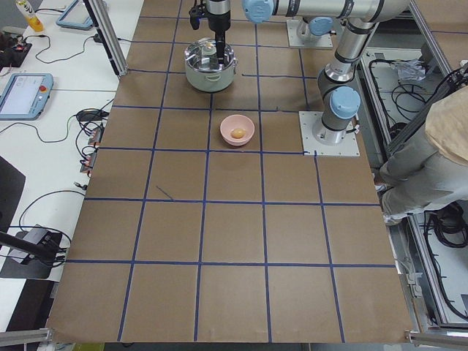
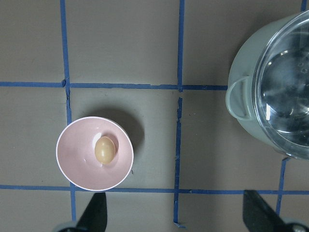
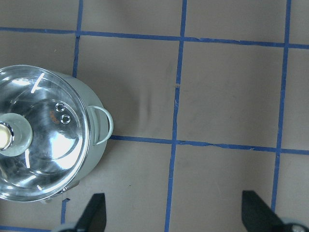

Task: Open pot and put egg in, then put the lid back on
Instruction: 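Move the left gripper down toward the egg in the pink bowl, then lower the left gripper into the pink bowl around the egg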

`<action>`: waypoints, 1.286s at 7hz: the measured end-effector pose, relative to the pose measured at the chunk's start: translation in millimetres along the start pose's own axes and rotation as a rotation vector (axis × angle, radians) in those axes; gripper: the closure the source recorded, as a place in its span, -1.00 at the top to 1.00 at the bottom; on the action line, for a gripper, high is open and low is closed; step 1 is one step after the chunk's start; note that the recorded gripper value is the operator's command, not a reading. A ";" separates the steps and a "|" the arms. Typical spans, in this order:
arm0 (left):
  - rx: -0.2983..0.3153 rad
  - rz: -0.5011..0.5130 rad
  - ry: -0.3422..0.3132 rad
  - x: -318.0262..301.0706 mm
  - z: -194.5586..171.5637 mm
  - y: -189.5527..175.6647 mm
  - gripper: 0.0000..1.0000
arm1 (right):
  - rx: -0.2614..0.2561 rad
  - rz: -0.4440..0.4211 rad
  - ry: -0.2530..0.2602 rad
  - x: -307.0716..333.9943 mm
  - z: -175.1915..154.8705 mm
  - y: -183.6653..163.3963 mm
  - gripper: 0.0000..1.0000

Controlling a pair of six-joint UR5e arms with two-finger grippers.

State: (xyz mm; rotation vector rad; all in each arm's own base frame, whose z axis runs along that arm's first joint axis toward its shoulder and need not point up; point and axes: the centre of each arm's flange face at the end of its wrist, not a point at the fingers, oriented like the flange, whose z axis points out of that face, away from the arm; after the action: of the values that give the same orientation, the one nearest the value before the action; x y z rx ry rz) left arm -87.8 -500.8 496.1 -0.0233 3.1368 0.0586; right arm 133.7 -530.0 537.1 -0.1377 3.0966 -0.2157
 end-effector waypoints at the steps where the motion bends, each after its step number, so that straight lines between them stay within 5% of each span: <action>1: -0.008 0.019 0.002 -6.9 8.0 -1.2 1.00 | -0.011 -0.003 0.003 -0.4 4.6 0.2 1.00; 6: -0.064 -0.046 0.092 -101.7 129.3 13.1 1.00 | -0.037 -0.013 0.005 1.5 32.0 -0.4 1.00; 9: -0.004 -0.060 0.072 -103.4 204.8 34.5 1.00 | -0.027 -0.049 0.065 8.6 17.8 11.3 1.00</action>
State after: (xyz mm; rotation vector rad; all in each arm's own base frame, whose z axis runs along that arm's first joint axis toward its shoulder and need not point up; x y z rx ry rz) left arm 15.8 -457.1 293.2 -0.1230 3.2051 0.0650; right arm 124.8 -522.1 517.6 -0.2115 3.1641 -0.1827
